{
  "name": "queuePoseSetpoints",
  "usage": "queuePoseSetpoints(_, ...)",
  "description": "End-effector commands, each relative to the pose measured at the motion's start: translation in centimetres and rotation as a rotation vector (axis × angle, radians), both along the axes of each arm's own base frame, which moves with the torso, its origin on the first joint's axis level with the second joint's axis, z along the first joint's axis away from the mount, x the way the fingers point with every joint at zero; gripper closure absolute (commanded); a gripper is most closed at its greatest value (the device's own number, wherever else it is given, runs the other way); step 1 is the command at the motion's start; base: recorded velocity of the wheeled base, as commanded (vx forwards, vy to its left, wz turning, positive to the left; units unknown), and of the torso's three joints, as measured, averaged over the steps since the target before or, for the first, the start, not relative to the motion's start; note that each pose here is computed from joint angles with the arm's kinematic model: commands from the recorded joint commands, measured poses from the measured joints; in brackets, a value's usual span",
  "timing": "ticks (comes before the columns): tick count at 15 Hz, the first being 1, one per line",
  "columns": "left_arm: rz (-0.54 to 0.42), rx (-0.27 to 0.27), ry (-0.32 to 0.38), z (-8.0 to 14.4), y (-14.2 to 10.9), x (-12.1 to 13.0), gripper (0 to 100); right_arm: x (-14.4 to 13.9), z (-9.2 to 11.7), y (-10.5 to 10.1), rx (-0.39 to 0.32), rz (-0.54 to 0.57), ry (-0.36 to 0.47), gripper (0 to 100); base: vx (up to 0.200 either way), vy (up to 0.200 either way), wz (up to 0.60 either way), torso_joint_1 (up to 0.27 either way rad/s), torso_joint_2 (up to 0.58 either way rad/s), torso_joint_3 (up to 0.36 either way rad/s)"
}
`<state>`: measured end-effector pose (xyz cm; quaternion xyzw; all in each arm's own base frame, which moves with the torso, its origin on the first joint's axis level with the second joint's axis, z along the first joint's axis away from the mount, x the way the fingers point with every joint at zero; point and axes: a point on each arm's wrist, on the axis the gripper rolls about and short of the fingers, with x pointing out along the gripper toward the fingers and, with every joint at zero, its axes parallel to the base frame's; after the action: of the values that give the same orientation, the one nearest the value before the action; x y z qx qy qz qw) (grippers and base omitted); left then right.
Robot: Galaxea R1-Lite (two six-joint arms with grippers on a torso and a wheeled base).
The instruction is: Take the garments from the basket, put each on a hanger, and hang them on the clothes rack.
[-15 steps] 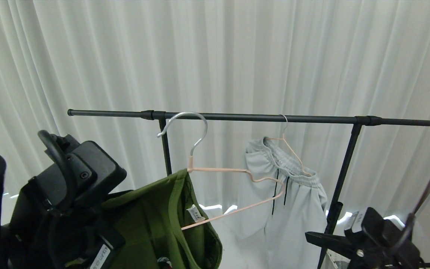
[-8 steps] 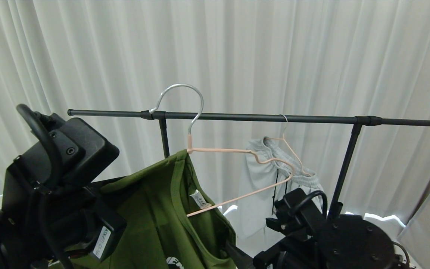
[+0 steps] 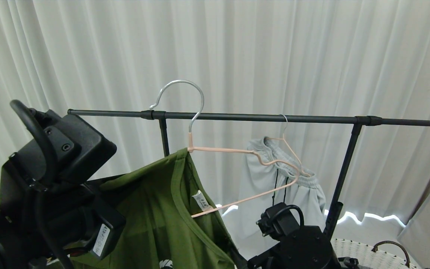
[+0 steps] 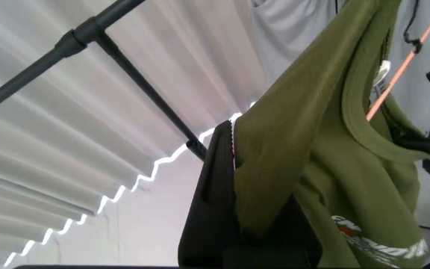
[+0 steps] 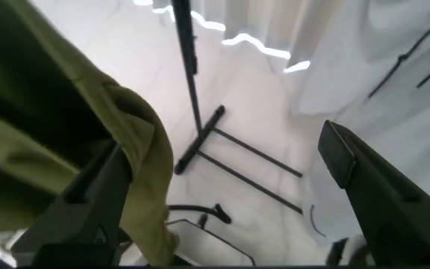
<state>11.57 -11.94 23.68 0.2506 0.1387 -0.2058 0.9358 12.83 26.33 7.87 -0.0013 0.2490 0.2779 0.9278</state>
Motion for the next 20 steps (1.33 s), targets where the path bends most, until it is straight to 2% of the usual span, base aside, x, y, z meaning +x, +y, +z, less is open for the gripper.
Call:
queuePoseSetpoints(1, 0.016, 0.009, 0.004, -0.2, 0.2, 0.2, 100, 0.1, -0.7, -0.6, -0.032, -0.020, 0.006, 100, 0.000, 0.000, 0.00, 0.000, 0.00, 0.000)
queuePoseSetpoints(5, 0.064, 0.043, 0.028, -1.4, 1.1, 0.4, 100, 3.2, -0.3, -4.5, -0.082, -0.175, -0.019, 100, 0.000, 0.000, 0.00, 0.000, 0.00, 0.000)
queuePoseSetpoints(7, 0.063, 0.062, 0.038, -2.1, 1.4, 0.1, 100, 4.8, 0.4, -6.1, -0.076, -0.250, -0.036, 100, 0.000, 0.000, 0.00, 0.000, 0.00, 0.000)
queuePoseSetpoints(9, 0.060, 0.091, 0.056, -3.0, 1.8, -0.3, 100, 5.4, 1.2, -7.0, -0.059, -0.277, -0.053, 100, 0.000, 0.000, 0.00, 0.000, 0.00, 0.000)
queuePoseSetpoints(11, 0.057, 0.117, 0.078, -4.1, 2.1, -0.6, 100, 5.2, 2.4, -7.3, -0.018, -0.251, -0.071, 100, 0.000, 0.000, 0.00, 0.000, 0.00, 0.000)
queuePoseSetpoints(13, 0.058, 0.146, 0.104, -5.2, 2.4, -0.9, 100, 4.6, 3.8, -7.7, 0.014, -0.170, -0.090, 100, 0.000, 0.000, 0.00, 0.000, 0.00, 0.000)
queuePoseSetpoints(16, 0.042, 0.238, 0.115, -6.5, 2.9, -1.2, 100, 3.9, 5.5, -8.3, 0.009, -0.068, -0.125, 100, 0.000, 0.000, 0.00, 0.000, 0.00, 0.000)
queuePoseSetpoints(18, 0.058, 0.250, 0.115, -6.7, 2.8, -1.1, 100, 3.3, 6.2, -8.5, 0.021, -0.016, -0.133, 100, 0.000, 0.000, 0.00, 0.000, 0.00, 0.000)
queuePoseSetpoints(19, 0.061, 0.236, 0.108, -6.5, 2.7, -1.0, 100, 2.9, 6.5, -8.5, 0.023, 0.011, -0.132, 100, 0.000, 0.000, 0.00, 0.000, 0.00, 0.000)
queuePoseSetpoints(20, 0.063, 0.222, 0.097, -6.4, 2.7, -1.0, 100, 2.3, 6.6, -8.6, 0.014, 0.035, -0.123, 0, 0.000, 0.000, 0.00, 0.000, 0.00, 0.000)
